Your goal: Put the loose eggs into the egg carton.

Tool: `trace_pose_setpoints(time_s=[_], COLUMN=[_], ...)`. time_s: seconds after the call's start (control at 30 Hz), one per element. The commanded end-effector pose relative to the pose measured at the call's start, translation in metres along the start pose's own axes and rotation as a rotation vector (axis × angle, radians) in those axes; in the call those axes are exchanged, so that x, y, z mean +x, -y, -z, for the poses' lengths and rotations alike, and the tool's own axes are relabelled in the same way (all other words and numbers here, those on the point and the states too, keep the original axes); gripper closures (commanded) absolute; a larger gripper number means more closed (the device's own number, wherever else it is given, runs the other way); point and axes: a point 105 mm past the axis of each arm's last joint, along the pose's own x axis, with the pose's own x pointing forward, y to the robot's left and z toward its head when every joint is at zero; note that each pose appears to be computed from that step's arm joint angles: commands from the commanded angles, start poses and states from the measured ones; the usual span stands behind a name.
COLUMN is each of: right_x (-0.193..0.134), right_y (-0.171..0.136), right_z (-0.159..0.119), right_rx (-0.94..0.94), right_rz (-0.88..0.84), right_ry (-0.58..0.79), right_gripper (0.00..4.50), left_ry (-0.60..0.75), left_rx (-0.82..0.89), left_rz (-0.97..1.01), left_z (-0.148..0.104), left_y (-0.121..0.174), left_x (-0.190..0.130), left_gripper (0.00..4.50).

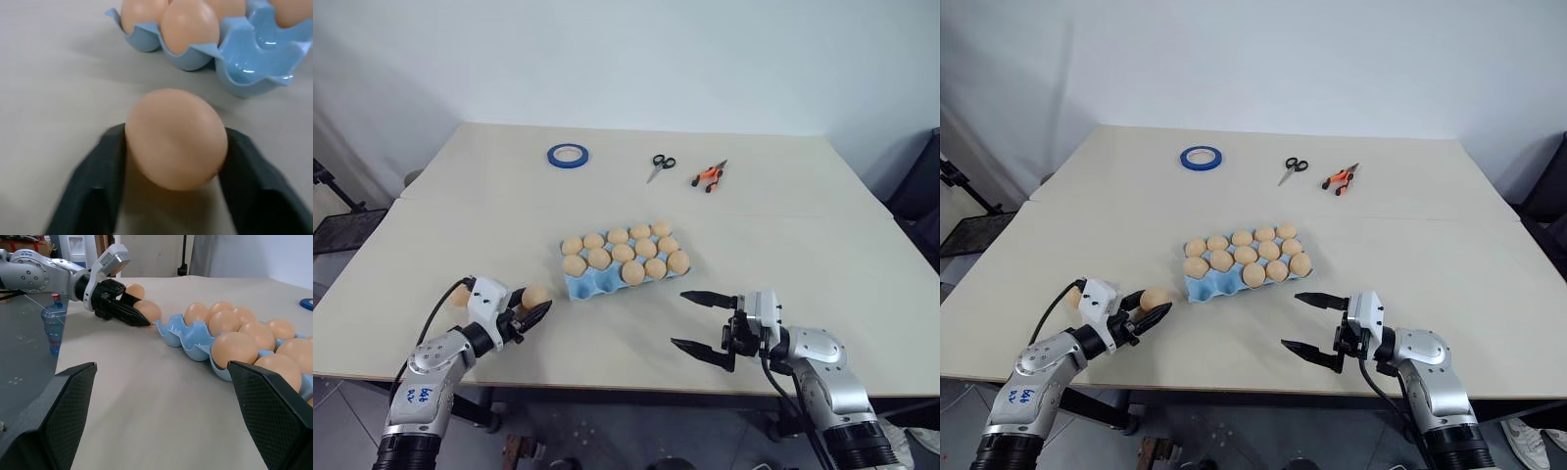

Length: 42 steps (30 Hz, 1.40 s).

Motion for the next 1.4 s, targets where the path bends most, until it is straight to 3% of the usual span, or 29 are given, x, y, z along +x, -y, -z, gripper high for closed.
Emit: trace_pose_setpoints(time_s=[0.03, 0.17, 0.3, 0.63, 0.87, 0.97, 1.1, 1.3, 1.4], right_x=[0.000, -0.002, -0.006, -0.012, -0.018, -0.018, -0.016, -0.022, -0.019], right_y=[-0.004, -0.004, 0.001, -0.004, -0.003, -0.004, -0.006, -0.002, 0.002], right_z=[-0.012, -0.011, -0.010, -0.013, -0.012, -0.012, -0.011, -0.005, 0.000], right_rx=[-0.017, -0.017, -0.026, -0.029, -0.039, -0.040, -0.034, -0.018, -0.006], right_rz=[0.004, 0.035, 0.102, 0.116, 0.177, 0.184, 0.179, 0.172, 0.124], right_ry=[0.055, 0.053, 0.046, 0.007, 0.007, 0.011, 0.015, -0.005, -0.011], right_gripper=[0.00, 0.00, 0.00, 0.00, 0.00, 0.00, 0.00, 0.00, 0.00], left_ry=[0.083, 0.134, 0.176, 0.177, 0.197, 0.200, 0.238, 0.246, 0.193], left_rx=[0.026, 0.054, 0.139, 0.140, 0.119, 0.114, 0.163, 0.207, 0.192], left_rz=[0.061, 0.132, 0.302, 0.446, 0.474, 0.460, 0.459, 0.375, 0.200], left_z=[-0.018, -0.035, -0.064, -0.073, -0.071, -0.071, -0.079, -0.083, -0.070], left_y=[0.004, 0.009, 0.030, 0.055, 0.063, 0.062, 0.059, 0.031, -0.003], left_x=[-0.012, -0.019, 0.003, 0.073, 0.095, 0.100, 0.088, 0.043, -0.002], left_gripper=[2.79, 2.79, 2.79, 2.79, 2.79, 1.88, 0.57, 0.57, 0.41])
